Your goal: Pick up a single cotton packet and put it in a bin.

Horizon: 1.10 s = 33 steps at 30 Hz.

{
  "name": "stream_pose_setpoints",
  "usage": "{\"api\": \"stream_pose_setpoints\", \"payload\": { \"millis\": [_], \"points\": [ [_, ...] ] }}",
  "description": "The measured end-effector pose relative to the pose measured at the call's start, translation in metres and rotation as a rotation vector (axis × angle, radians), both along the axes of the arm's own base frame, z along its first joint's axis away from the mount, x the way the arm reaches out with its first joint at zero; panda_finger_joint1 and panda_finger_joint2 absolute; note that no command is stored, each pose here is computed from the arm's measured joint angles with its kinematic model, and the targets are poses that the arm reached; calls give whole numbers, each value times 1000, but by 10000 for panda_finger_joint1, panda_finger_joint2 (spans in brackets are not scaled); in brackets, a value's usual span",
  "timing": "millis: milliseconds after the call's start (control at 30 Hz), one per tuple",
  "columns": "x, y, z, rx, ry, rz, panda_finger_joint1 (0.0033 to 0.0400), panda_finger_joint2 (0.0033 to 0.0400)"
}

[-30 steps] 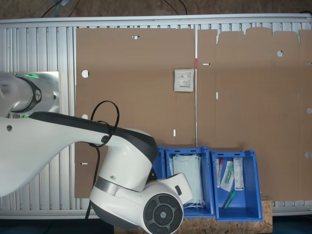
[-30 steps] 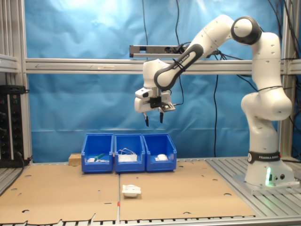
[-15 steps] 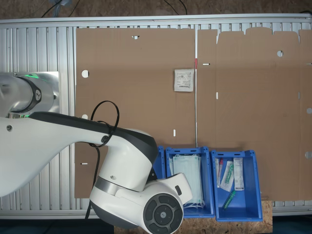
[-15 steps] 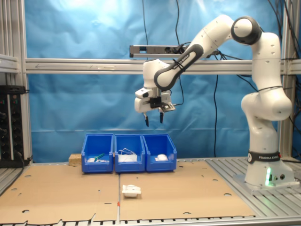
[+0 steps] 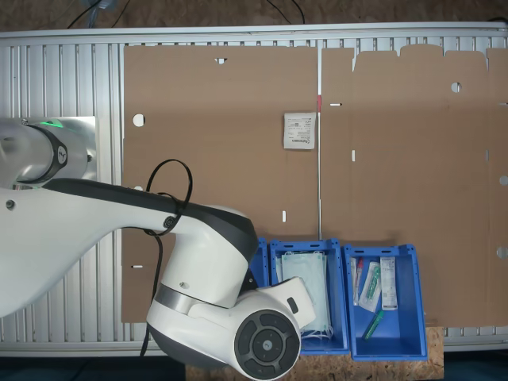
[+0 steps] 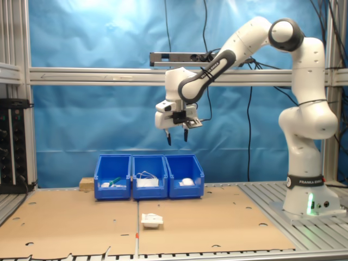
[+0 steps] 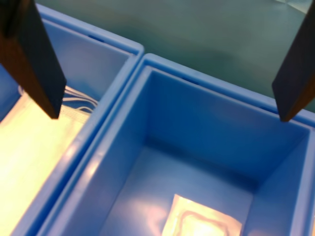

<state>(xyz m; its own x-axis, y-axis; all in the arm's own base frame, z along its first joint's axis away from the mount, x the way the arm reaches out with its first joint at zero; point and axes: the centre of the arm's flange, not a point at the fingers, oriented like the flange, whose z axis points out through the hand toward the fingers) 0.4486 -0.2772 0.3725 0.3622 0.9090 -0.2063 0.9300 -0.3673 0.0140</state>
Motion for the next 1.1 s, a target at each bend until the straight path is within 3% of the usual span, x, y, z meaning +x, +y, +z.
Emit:
{"api": "stream_pose_setpoints", "payload": {
  "millis": [367, 767, 1100],
  "points": [
    [21, 43, 18, 15, -4, 59, 400, 400],
    [51, 121, 26, 52, -32, 123, 400, 400],
    [65, 175, 20, 66, -64, 176, 400, 400]
  ]
}}
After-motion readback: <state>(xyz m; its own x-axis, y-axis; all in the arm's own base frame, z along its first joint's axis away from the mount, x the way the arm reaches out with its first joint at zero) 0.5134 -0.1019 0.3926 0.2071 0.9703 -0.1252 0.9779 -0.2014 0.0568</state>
